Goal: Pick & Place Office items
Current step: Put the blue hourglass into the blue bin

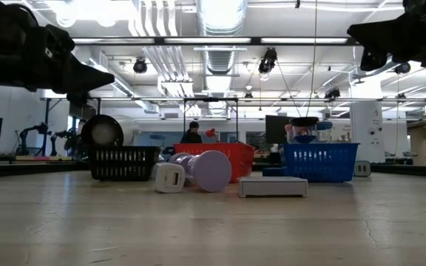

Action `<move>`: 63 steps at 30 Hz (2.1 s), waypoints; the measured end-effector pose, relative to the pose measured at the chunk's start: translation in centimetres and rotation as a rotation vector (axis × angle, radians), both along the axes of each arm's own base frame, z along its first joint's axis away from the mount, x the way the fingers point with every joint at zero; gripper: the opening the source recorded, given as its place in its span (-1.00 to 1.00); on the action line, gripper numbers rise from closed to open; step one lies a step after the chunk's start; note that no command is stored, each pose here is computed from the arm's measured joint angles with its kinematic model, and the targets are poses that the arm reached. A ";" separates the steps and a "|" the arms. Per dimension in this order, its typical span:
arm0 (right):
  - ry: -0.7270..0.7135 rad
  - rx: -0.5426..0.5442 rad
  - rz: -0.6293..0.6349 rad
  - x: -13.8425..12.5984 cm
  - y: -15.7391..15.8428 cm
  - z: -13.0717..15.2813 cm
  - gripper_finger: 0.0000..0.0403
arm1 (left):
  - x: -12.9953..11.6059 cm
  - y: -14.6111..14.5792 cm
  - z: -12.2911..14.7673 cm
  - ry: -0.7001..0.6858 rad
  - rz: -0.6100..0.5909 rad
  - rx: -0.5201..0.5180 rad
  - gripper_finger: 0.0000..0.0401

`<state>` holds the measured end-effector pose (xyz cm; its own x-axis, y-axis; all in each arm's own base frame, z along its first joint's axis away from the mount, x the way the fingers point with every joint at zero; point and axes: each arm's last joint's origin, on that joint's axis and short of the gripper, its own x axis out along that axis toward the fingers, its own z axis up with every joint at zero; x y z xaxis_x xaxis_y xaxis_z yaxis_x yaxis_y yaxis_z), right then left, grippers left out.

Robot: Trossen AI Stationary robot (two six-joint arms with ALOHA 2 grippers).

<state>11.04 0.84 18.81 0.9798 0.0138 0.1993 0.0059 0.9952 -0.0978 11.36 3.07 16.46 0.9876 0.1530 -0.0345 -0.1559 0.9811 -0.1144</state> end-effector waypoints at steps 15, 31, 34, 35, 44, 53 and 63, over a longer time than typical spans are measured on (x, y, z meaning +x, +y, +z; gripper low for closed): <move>-0.019 0.001 0.000 0.0 0.0 0.2 -0.96 | 0.2 0.9 3.9 0.148 0.255 -0.095 -0.98; -0.046 -0.012 -0.030 -0.1 -0.1 0.4 -0.96 | 9.5 10.3 18.0 0.875 0.458 0.044 -0.87; -0.042 -0.007 -0.028 -0.1 -0.1 0.4 -0.96 | 11.8 12.5 17.7 0.991 0.384 0.031 -0.71; -0.038 -0.008 -0.027 -0.1 -0.1 0.4 -0.96 | 12.5 13.1 17.3 1.037 0.340 0.029 -0.64; -0.008 -0.008 -0.025 0.0 -0.1 0.1 -0.96 | 16.8 17.0 12.8 1.357 0.071 0.115 0.25; 0.024 0.011 -0.021 0.1 -0.1 -0.2 -0.96 | 16.5 20.7 9.3 1.438 0.073 0.019 0.96; 0.019 -0.022 -0.028 0.0 -0.1 -0.2 -0.96 | 16.8 21.4 8.5 1.383 0.023 0.024 0.98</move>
